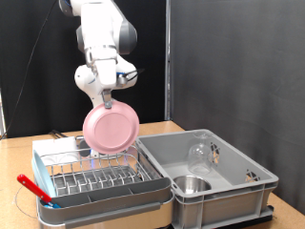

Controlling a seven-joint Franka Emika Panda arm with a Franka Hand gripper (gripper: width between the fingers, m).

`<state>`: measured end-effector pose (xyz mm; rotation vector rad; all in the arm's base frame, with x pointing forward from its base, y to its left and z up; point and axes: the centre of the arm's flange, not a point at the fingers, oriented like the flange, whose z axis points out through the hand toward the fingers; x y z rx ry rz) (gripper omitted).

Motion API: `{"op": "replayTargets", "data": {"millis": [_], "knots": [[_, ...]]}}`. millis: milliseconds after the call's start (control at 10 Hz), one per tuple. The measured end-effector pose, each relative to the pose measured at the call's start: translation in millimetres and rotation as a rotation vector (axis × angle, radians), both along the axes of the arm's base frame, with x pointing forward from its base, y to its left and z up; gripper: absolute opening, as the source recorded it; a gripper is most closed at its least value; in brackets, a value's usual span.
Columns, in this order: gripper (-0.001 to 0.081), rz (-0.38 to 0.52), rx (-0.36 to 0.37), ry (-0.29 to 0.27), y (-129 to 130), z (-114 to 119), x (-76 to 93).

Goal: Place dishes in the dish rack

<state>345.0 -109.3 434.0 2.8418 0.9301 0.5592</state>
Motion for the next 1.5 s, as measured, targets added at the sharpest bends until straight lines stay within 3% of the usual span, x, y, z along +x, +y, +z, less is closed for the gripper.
{"op": "replayTargets", "data": {"millis": [200,300,400,600,800,1100,1200,1300,1500], "knots": [[0.0041,-0.192,0.092,-0.062,-6.7,9.4,1.1],[0.0041,-0.164,0.073,-0.046,-6.0,7.3,0.4],[0.0041,-0.219,0.095,-0.042,-5.9,7.0,-0.1],[0.0041,-0.451,0.16,-0.024,-4.3,11.4,-1.6],[0.0041,-0.687,0.209,-0.04,-14.4,16.6,-3.0],[0.0041,-1.019,0.196,-0.134,-36.8,16.0,-9.2],[0.0041,-0.975,0.195,-0.115,-35.5,14.7,-8.9],[0.0041,-0.991,0.21,-0.105,-35.3,13.6,-9.2],[0.0041,-1.204,0.185,-0.115,-31.5,12.2,-8.2]]}}
